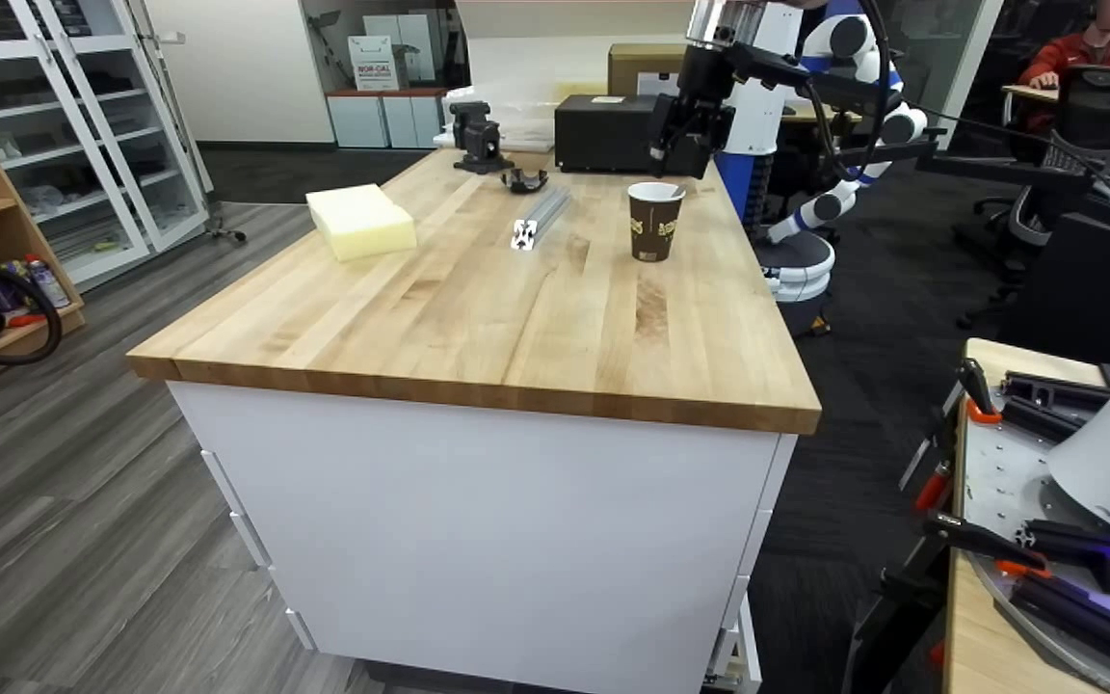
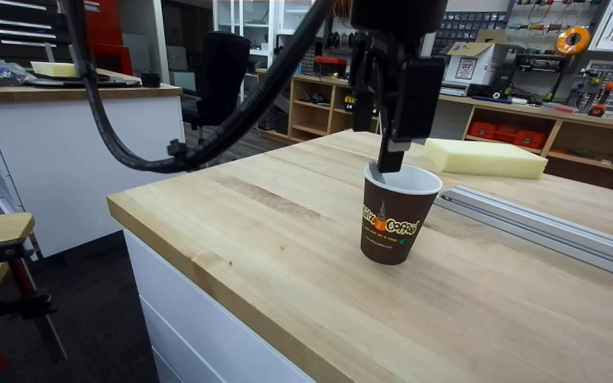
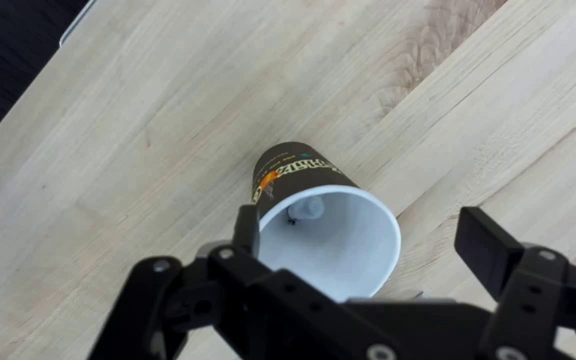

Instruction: Pick up the marker from the cup and put it on the table

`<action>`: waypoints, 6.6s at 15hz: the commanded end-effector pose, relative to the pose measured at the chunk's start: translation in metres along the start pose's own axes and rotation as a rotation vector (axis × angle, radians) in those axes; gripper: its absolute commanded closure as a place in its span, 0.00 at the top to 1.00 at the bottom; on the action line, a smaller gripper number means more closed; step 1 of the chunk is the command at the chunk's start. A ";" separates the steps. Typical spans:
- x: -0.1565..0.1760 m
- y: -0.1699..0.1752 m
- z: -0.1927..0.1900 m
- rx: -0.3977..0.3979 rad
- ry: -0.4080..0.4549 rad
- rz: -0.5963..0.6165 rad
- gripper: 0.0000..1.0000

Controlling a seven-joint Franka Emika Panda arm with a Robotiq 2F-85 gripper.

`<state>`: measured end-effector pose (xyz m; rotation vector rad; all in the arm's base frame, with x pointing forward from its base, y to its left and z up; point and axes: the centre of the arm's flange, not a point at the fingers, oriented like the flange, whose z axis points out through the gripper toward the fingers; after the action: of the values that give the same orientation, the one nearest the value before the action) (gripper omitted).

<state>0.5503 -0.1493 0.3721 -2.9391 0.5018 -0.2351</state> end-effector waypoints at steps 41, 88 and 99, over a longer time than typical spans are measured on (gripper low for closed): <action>0.017 0.017 -0.004 -0.091 0.069 -0.057 0.05; -0.122 -0.194 -0.091 0.056 -0.119 -0.482 0.38; -0.117 -0.194 -0.079 0.034 -0.145 -0.480 0.82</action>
<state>0.4889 0.0618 0.4680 -2.9655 -0.2313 -0.0786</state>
